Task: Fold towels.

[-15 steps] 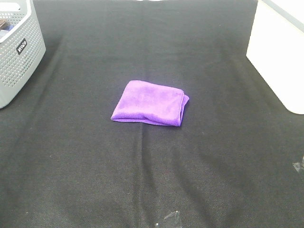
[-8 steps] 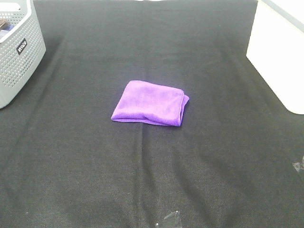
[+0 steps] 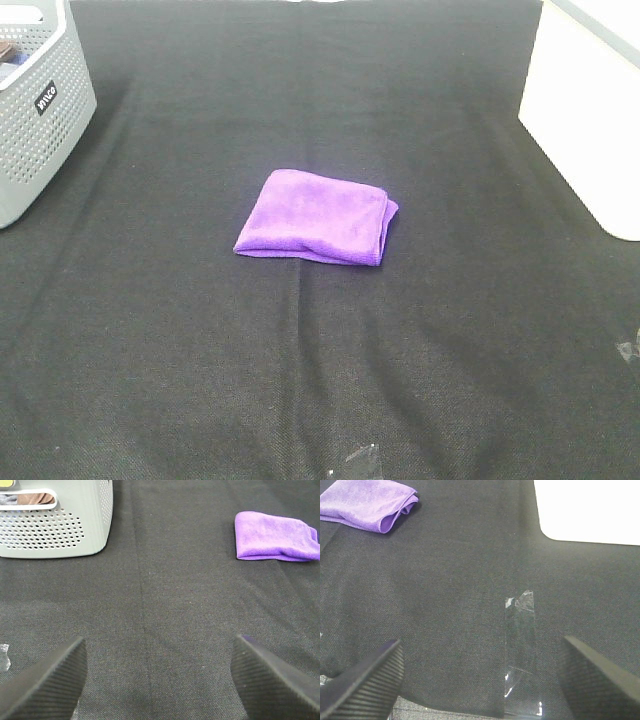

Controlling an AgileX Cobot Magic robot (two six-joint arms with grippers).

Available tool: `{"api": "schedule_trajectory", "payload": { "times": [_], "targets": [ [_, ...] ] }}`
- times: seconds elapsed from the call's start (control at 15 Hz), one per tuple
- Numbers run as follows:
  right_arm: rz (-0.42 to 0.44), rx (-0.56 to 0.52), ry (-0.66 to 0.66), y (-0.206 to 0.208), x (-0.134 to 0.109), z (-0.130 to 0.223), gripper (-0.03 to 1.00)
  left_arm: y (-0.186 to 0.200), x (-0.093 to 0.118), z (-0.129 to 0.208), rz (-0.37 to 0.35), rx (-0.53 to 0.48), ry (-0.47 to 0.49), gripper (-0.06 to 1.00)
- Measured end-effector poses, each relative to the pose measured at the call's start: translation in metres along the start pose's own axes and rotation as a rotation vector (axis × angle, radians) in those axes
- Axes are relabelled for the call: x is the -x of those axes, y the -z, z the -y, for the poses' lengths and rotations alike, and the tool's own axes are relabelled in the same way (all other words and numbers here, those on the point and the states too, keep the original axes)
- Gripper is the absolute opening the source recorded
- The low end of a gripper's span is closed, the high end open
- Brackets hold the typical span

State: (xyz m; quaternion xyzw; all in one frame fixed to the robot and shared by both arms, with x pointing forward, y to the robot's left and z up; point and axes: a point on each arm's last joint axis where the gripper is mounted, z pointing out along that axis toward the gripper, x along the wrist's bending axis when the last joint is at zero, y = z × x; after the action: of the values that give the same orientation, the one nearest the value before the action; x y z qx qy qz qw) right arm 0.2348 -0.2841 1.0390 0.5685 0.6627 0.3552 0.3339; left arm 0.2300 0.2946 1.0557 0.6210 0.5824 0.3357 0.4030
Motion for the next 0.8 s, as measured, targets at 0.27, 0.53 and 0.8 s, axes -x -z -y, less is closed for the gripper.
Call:
{"api": "schedule_trajectory", "payload": {
  "times": [0.27, 0.53, 0.8],
  "targets": [
    [-0.001, 0.0, 0.0, 0.0, -0.0001, 0.0, 0.8, -0.0003, 0.0005, -0.0001, -0.041, 0.002, 0.021, 0.75],
    [-0.002, 0.0, -0.001, 0.0, -0.0002, 0.0, 0.8, -0.0004, 0.0006, -0.0002, -0.053, 0.003, 0.026, 0.75],
    [-0.003, 0.001, -0.001, 0.0, -0.0002, -0.0001, 0.8, -0.0004, 0.0006, -0.0002, -0.053, 0.003, 0.026, 0.75]
  ]
}}
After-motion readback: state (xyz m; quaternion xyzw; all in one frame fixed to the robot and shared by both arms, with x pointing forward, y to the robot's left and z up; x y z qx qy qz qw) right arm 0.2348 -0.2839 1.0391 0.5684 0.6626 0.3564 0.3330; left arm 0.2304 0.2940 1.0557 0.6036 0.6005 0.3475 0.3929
